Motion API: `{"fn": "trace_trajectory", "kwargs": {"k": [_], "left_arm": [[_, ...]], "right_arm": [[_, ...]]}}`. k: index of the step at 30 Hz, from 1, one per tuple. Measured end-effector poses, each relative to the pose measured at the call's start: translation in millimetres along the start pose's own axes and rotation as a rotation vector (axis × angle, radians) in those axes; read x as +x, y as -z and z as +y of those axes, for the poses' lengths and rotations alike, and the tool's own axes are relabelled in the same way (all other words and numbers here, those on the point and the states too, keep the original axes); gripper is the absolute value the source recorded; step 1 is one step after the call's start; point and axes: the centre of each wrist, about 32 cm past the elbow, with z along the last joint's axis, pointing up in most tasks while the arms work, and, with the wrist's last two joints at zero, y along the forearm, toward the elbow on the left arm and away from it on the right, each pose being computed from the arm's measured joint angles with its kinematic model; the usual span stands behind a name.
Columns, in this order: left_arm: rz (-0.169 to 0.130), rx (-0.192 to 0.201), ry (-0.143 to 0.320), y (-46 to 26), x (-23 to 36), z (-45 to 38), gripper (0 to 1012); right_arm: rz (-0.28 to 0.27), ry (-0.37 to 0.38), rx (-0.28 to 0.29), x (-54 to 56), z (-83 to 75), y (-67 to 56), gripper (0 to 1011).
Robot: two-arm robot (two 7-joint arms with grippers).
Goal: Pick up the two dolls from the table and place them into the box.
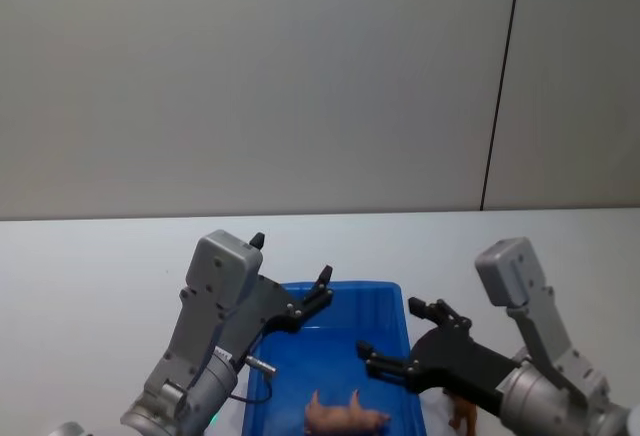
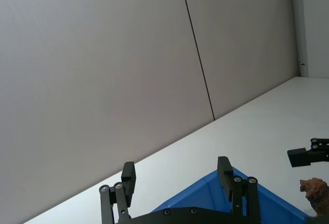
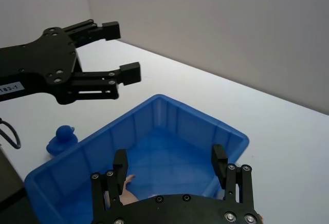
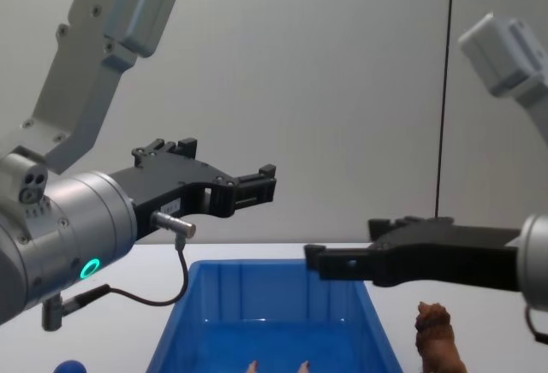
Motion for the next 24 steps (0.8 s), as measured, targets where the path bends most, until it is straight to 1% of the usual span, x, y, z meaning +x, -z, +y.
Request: {"fn": "trace_trajectory", "kwargs": {"k": [3, 5, 8, 9, 11, 13, 14, 18, 24], "left_arm": [[0.000, 0.000, 0.000, 0.0, 0.0, 0.0, 1002], [0.000, 0.000, 0.000, 0.0, 0.0, 0.0, 1002], [0.000, 0.000, 0.000, 0.0, 0.0, 0.0, 1002], [0.000, 0.000, 0.000, 0.0, 0.0, 0.0, 1002], [0.000, 0.000, 0.000, 0.0, 0.0, 0.0, 1002], [0.000, 0.000, 0.000, 0.0, 0.0, 0.0, 1002], [0.000, 0.000, 0.000, 0.0, 0.0, 0.0, 1002], [0.000, 0.000, 0.000, 0.0, 0.0, 0.0, 1002], [0.000, 0.000, 0.000, 0.0, 0.0, 0.0, 1002]], "right_arm": [[-0.001, 0.021, 0.005, 0.8, -4.0, 0.9, 1001], [0.000, 0.053, 0.010, 1.9, -10.0, 2.8, 1001], [0.002, 0.085, 0.011, 2.8, -16.7, 5.9, 1001], [0.002, 0.085, 0.011, 2.8, -16.7, 5.9, 1001], [0.006, 0.111, 0.008, 3.5, -22.7, 8.9, 1001], [0.014, 0.137, -0.001, 4.3, -29.7, 13.4, 1001], [0.014, 0.137, -0.001, 4.3, -29.7, 13.4, 1001], [0.031, 0.171, -0.022, 5.5, -38.7, 19.5, 1001], [0.059, 0.196, -0.058, 7.8, -45.8, 26.8, 1001]]}}
